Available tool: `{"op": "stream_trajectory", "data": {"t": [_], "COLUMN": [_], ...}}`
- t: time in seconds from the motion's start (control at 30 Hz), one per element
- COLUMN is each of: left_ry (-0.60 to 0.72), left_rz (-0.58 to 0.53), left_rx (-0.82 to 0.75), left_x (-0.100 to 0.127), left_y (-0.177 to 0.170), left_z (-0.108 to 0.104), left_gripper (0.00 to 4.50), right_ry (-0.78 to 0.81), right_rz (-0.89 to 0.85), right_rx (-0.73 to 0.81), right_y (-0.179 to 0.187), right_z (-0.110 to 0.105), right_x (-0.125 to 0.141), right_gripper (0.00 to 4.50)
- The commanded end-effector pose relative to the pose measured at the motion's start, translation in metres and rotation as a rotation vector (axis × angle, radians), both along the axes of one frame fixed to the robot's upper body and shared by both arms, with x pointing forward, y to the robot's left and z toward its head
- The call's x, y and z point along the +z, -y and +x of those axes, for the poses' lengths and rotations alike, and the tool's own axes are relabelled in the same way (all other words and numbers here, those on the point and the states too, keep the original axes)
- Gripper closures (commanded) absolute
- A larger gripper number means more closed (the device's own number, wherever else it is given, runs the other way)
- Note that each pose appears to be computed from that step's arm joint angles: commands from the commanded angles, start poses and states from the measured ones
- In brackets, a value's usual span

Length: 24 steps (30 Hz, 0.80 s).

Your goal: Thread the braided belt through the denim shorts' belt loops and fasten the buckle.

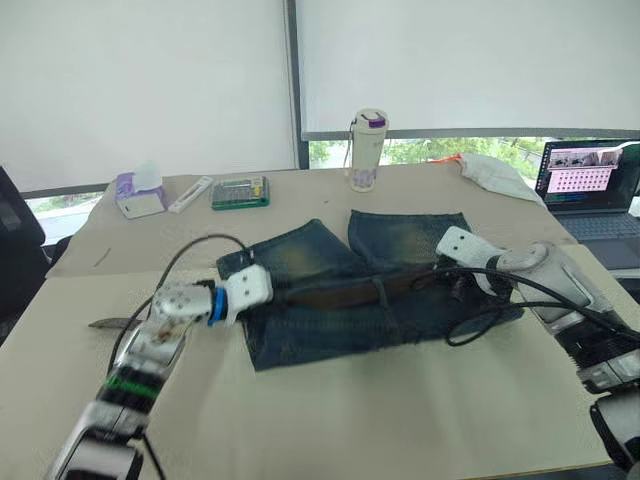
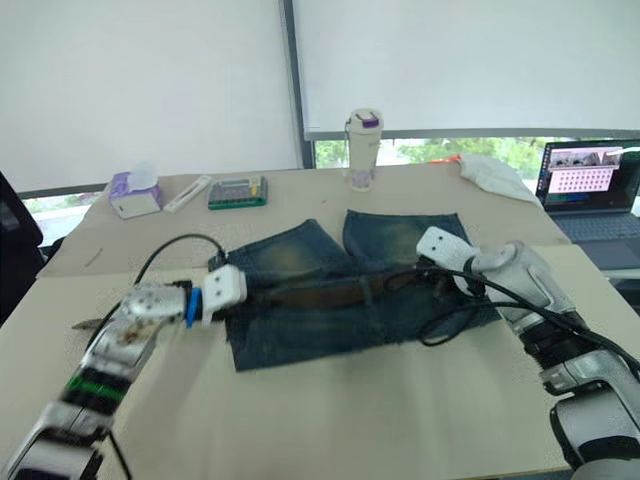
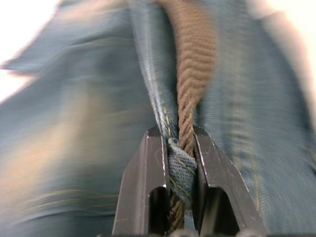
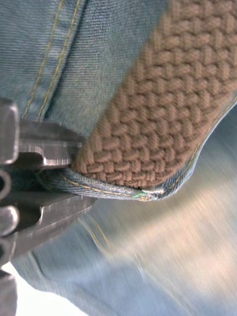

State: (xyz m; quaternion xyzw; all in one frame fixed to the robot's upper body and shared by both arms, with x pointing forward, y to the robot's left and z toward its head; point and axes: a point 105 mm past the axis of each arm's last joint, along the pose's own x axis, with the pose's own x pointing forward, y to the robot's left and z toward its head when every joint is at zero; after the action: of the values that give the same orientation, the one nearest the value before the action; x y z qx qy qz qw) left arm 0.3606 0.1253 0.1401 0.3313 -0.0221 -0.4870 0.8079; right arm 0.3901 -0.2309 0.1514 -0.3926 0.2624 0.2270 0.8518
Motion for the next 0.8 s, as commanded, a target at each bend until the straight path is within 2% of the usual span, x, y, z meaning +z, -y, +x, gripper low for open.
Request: {"op": "stream_trajectory", "data": {"t": [0.03,0.17,0.27,0.37,0.43,0.53,0.63,0.67,0.7,0.73,0.8], "left_ry": [0.214,0.301,0.321,0.211,0.103,0.003,-0.141,-0.181,-0.278,-0.359,-0.533], "left_rz": [-0.042,0.017,0.025,-0.048,-0.048,0.061,0.138,0.125,0.054,-0.004,-0.085], "left_rx": [0.071,0.014,-0.060,-0.196,-0.275,-0.362,-0.429,-0.429,-0.407,-0.386,-0.338], "left_x": [0.045,0.050,0.048,0.041,0.027,-0.004,-0.021,-0.020,-0.014,-0.009,-0.002], "left_y": [0.002,0.001,0.002,0.011,0.012,0.002,-0.010,-0.011,-0.011,-0.012,-0.018], "left_z": [0.030,0.031,0.018,-0.017,-0.045,-0.088,-0.116,-0.121,-0.124,-0.126,-0.128], "left_gripper": [4.42,4.42,4.42,4.42,4.42,4.42,4.42,3.92,3.37,3.00,2.36], "right_ry": [0.215,0.297,0.315,0.291,0.275,0.210,0.079,0.040,-0.010,-0.044,-0.077], "right_rz": [0.025,0.150,0.283,0.395,0.518,0.540,0.520,0.504,0.523,0.549,0.579], "right_rx": [-0.047,-0.060,-0.042,0.059,0.089,0.119,0.133,0.154,0.183,0.200,0.219], "right_y": [0.010,0.006,-0.007,-0.030,-0.041,-0.049,-0.048,-0.048,-0.051,-0.054,-0.057], "right_z": [0.008,-0.011,-0.043,-0.089,-0.116,-0.154,-0.178,-0.186,-0.196,-0.204,-0.214], "right_x": [0.039,0.049,0.045,0.029,0.024,0.004,-0.018,-0.024,-0.028,-0.031,-0.032], "right_gripper": [4.45,4.45,4.45,4.45,4.45,4.45,4.45,4.45,3.95,3.37,2.66]}}
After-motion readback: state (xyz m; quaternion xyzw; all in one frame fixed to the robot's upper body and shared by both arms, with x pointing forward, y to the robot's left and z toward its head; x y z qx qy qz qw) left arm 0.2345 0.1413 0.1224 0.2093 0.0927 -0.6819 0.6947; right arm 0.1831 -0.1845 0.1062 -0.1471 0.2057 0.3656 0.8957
